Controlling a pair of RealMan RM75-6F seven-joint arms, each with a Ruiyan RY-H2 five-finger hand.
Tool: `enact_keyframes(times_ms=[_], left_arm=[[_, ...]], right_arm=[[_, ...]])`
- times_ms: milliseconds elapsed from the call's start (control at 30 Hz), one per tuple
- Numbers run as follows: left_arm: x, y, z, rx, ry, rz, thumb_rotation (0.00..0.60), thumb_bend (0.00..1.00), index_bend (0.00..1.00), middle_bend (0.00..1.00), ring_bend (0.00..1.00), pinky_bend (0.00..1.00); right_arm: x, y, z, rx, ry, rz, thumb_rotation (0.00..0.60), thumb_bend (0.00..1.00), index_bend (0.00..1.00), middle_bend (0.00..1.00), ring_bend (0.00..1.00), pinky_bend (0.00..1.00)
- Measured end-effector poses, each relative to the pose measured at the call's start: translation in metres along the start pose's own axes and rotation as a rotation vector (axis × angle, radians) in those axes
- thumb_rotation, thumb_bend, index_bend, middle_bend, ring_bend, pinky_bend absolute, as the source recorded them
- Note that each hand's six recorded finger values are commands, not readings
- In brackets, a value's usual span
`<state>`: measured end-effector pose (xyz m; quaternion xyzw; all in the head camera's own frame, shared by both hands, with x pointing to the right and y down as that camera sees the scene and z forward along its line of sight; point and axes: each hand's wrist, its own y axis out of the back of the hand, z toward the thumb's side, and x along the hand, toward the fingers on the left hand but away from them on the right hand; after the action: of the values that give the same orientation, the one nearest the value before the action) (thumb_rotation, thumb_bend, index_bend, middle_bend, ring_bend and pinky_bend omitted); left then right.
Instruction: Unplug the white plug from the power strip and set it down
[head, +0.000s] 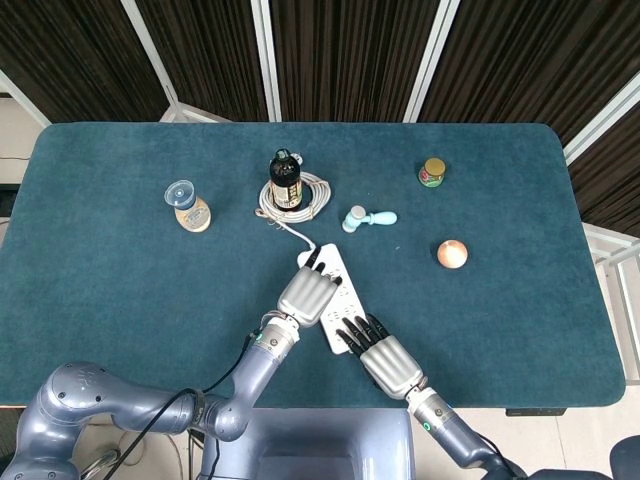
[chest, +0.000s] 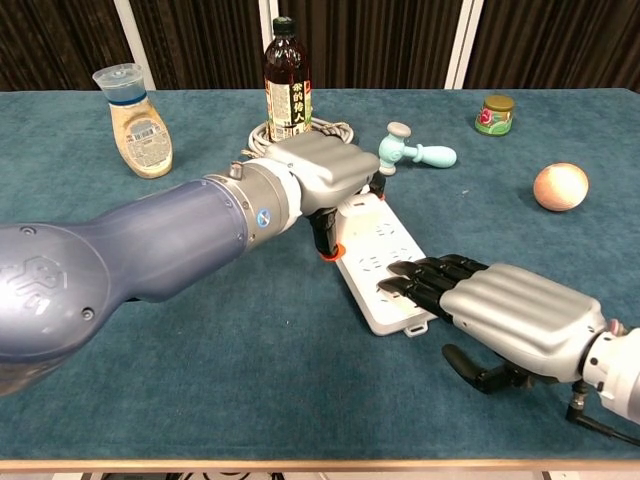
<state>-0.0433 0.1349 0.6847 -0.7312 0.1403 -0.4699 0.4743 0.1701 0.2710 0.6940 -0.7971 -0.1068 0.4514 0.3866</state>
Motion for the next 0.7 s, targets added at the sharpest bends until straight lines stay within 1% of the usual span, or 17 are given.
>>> enact_keyframes(times_ms=[533,600,700], left_arm=[[-0.0027,0.0066,0.0066,-0.012,-0.017,0.019,0.600,0.39,0.65,0.73,0.23,0.03],[-0.0031,0.0077,0.0067,-0.015,-0.018,0.020,0.600,0.39,0.65,0.74,0.24,0.05],[-0.0036,0.0081,0.0053,-0.012,-0.016,0.021,0.600,0.39,0.66,0.74,0.27,0.11]], right_arm=[[0.0009,-0.0016,0.0027,-0.002,0.005,0.001,0.600,0.71,0.00,0.00,0.00,0.00],[0.0010,-0.0015,0.0026,-0.004,0.005,0.000,0.600,0.71,0.00,0.00,0.00,0.00],[0.0014,-0.0009,0.0031,-0.005,0.006,-0.002,0.600,0.71,0.00,0.00,0.00,0.00]])
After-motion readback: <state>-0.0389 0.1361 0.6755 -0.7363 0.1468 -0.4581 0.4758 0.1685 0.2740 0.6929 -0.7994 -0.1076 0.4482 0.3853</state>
